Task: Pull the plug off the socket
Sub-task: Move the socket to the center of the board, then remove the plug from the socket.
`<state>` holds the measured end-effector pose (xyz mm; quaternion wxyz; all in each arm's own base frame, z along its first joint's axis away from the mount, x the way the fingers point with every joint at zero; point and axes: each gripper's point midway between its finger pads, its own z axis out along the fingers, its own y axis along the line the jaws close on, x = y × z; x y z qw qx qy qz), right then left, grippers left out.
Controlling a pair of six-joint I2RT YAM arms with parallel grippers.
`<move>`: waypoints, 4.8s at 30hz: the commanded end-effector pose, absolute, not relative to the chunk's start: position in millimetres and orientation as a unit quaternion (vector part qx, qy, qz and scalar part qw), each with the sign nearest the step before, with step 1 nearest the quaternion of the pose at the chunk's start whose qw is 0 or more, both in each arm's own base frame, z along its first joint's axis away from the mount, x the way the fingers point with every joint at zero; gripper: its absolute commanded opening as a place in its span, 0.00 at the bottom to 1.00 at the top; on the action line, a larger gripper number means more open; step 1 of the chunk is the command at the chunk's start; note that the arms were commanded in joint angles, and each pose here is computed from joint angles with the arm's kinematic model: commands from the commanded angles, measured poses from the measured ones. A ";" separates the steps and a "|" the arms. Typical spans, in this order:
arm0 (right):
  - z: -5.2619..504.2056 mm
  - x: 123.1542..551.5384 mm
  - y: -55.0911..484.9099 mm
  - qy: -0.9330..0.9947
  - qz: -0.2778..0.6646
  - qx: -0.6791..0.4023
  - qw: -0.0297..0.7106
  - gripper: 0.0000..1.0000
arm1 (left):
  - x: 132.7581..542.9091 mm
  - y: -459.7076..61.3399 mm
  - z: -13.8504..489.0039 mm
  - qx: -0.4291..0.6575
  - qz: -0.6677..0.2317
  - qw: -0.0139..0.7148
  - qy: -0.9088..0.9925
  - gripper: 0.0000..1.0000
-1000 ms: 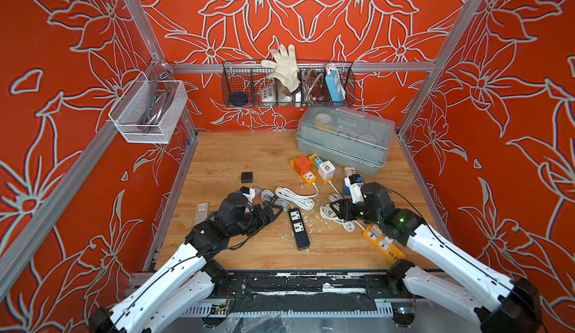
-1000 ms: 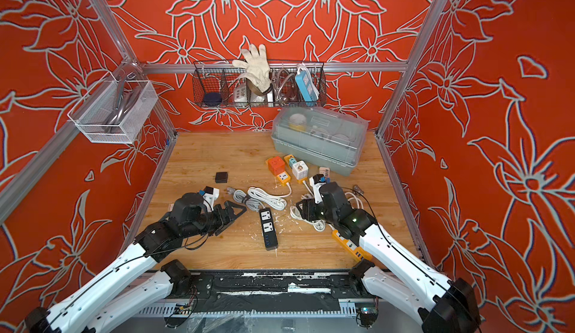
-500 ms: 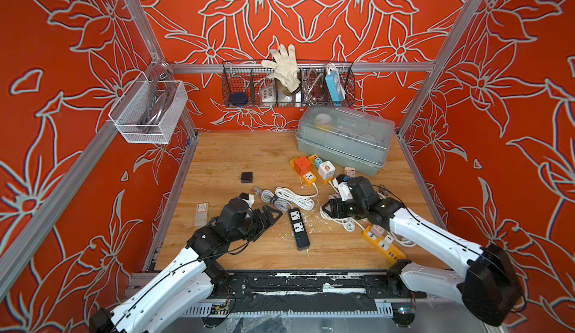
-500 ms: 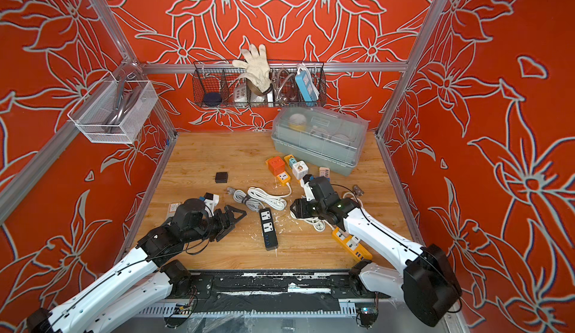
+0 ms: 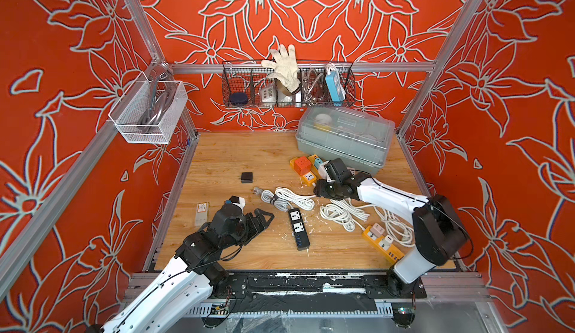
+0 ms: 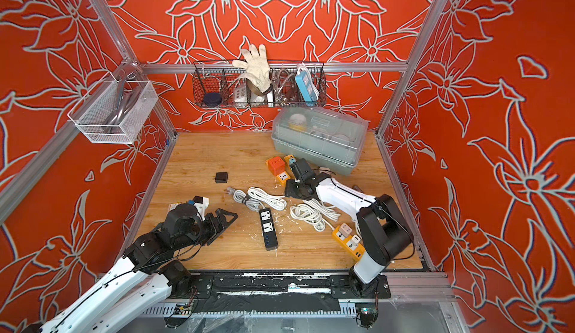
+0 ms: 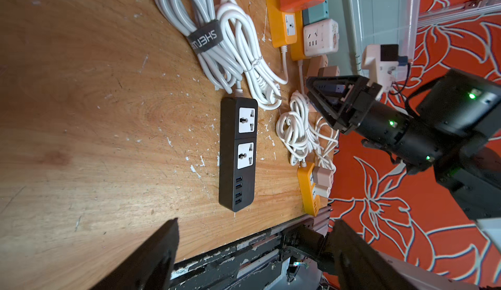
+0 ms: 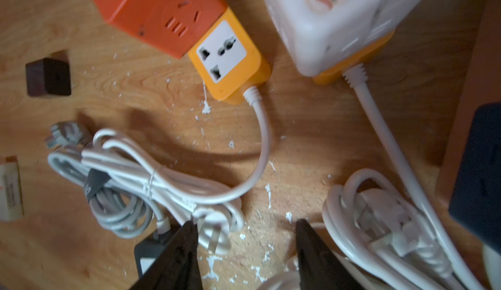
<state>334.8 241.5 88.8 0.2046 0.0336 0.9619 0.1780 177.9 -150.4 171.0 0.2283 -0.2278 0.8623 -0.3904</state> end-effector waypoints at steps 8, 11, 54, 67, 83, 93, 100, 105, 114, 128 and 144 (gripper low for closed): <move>62.6 338.9 238.4 0.973 0.103 0.126 0.161 0.50 | 173.4 -137.8 183.0 -0.208 -0.375 0.264 0.864 0.88; 54.4 333.7 241.6 0.975 0.096 0.142 0.145 0.50 | 173.5 -135.6 185.2 -0.204 -0.371 0.270 0.865 0.89; 85.5 220.8 372.1 0.948 0.250 0.137 0.143 0.34 | 146.6 -89.1 222.7 -0.197 -0.352 0.362 0.841 0.88; 204.4 231.2 246.2 0.871 0.319 -0.079 0.364 0.66 | 182.2 -157.4 201.2 -0.163 -0.401 0.265 0.862 0.86; 173.6 267.8 265.0 0.889 0.378 -0.135 0.223 0.74 | 239.5 -183.8 157.3 -0.194 -0.324 0.187 0.907 0.86; 159.7 314.8 299.9 0.940 0.241 -0.116 0.212 0.94 | 226.8 -115.2 165.4 -0.199 -0.253 0.273 0.906 0.99; 145.2 336.4 293.0 0.976 0.074 0.002 0.206 1.00 | 227.8 -112.7 176.4 -0.176 -0.267 0.306 0.897 0.98; 139.8 351.1 320.3 0.977 0.070 -0.001 0.200 0.99 | 221.0 -106.2 180.0 -0.153 -0.252 0.321 0.900 0.98; 105.1 367.8 330.2 0.986 -0.004 -0.006 0.167 0.98 | 211.5 -100.1 179.2 -0.154 -0.247 0.323 0.901 0.98; 89.6 373.6 340.3 0.987 -0.034 -0.040 0.149 0.68 | 208.3 -101.5 179.5 -0.143 -0.252 0.325 0.900 0.98; 91.9 362.2 304.2 0.985 0.047 -0.109 0.127 0.54 | 227.9 -185.3 172.1 -0.105 -0.451 0.223 0.858 0.95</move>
